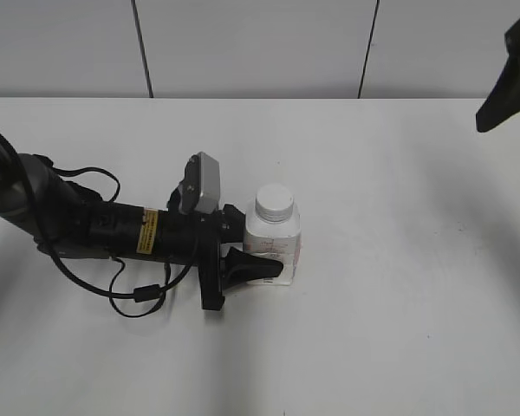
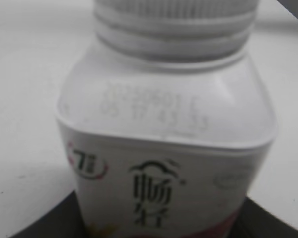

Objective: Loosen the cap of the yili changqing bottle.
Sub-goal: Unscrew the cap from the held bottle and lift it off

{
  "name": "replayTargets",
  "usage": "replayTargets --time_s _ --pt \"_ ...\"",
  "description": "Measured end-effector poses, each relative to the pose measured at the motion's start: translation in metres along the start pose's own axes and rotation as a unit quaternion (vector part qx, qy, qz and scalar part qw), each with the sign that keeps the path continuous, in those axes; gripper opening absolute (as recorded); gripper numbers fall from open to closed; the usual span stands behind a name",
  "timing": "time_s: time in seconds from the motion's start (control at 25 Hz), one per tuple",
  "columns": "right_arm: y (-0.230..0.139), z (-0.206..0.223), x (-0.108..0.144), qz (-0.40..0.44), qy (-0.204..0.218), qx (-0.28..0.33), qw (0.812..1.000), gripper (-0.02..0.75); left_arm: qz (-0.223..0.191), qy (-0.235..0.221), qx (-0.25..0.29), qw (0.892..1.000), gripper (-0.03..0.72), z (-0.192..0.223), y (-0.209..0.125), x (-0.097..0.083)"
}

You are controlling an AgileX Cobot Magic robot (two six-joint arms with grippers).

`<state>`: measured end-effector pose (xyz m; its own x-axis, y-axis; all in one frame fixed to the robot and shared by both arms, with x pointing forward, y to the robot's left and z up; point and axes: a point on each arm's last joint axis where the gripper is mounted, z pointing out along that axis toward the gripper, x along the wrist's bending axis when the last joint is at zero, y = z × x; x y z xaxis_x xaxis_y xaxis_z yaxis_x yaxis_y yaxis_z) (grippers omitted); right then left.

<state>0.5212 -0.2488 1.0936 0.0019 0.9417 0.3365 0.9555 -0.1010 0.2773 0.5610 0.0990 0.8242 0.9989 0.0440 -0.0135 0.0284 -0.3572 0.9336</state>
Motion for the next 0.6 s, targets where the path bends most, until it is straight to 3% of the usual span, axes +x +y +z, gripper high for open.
replayTargets --time_s 0.2,0.6 --pt "0.021 0.024 0.016 0.014 0.005 0.038 0.999 0.586 0.000 0.000 0.000 1.000 0.355 0.000 0.000 0.000" --pt "0.031 0.089 0.093 -0.003 0.018 0.106 0.994 0.586 0.000 0.000 0.000 1.000 0.354 0.000 0.000 0.000"
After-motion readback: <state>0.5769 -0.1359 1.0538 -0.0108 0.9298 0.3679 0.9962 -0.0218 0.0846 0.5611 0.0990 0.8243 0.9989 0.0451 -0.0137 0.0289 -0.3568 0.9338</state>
